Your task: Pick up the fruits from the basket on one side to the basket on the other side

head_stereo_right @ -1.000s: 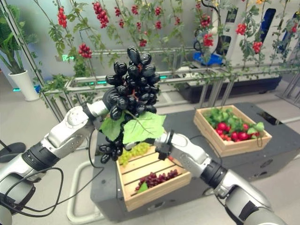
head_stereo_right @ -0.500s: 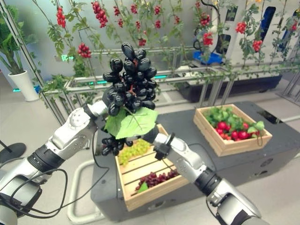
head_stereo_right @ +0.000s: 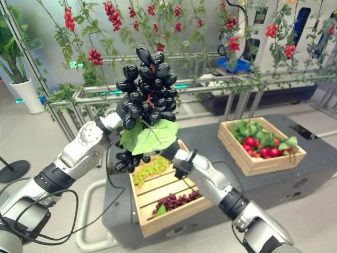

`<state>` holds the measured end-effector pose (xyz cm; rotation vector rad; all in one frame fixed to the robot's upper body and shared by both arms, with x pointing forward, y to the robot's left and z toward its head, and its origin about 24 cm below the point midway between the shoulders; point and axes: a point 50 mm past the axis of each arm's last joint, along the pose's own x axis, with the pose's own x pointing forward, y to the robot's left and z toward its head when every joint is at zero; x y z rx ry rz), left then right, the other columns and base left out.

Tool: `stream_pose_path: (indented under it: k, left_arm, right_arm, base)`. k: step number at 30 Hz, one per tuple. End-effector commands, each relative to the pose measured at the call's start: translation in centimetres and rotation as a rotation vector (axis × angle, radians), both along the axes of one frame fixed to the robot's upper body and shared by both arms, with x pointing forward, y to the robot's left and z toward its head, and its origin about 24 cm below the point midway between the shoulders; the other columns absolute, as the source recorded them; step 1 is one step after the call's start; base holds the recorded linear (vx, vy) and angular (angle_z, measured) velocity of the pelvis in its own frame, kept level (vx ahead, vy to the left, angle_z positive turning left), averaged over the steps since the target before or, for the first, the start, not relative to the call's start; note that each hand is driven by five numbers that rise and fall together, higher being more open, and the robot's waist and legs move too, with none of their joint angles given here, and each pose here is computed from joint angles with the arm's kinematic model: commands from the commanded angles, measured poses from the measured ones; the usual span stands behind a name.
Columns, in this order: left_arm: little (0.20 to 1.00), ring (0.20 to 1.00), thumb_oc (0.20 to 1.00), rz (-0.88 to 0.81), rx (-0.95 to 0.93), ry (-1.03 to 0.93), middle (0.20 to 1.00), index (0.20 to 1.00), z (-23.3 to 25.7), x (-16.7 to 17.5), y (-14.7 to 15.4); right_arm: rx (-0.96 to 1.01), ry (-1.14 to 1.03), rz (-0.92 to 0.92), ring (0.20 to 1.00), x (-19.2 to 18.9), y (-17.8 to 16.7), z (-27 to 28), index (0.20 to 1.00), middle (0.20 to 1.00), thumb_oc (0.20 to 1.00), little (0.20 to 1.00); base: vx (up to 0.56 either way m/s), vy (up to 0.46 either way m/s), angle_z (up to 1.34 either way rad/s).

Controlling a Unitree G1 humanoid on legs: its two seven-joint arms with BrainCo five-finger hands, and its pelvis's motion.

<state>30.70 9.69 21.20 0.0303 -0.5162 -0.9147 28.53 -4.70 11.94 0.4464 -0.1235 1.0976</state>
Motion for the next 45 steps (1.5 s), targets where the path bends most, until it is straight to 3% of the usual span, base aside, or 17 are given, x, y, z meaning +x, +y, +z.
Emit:
stream_pose_path:
  k: [1,30,31,32,45]
  left_arm:
    - [0.2,0.2,0.2,0.064,-0.066,-0.059,0.2,0.2,1.2,1.0,0.9]
    - [0.2,0.2,0.2,0.072,-0.075,-0.045,0.2,0.2,0.5,0.8,1.2]
    - [0.3,0.3,0.3,0.072,-0.075,-0.045,0.3,0.3,0.5,0.8,1.2]
    - [1.0,1.0,1.0,0.078,-0.076,-0.043,1.0,1.0,0.5,0.8,1.3]
    - [1.0,1.0,1.0,0.101,-0.082,-0.038,1.0,1.0,0.3,0.5,3.0]
  right_arm:
    - [0.212,-0.077,-0.029,0.2,0.9,0.7,3.8,0.2,0.2,0.2,0.2]
    - [0.207,-0.041,-0.044,0.2,0.8,0.2,2.8,0.2,0.2,0.2,0.2]
    - [0.207,-0.041,-0.044,0.2,0.8,0.2,2.8,0.2,0.2,0.2,0.2]
    - [0.2,-0.043,-0.046,0.2,0.8,0.2,2.8,0.2,0.2,0.2,0.2]
    - [0.167,-0.05,-0.102,0.2,1.3,-1.7,2.3,0.2,0.2,0.2,0.2]
  base:
    - [0.0,0.0,0.0]
    - [0.0,0.0,0.0]
    - [0.0,0.0,0.0]
    - [0.0,0.0,0.0]
    - [0.0,0.0,0.0]
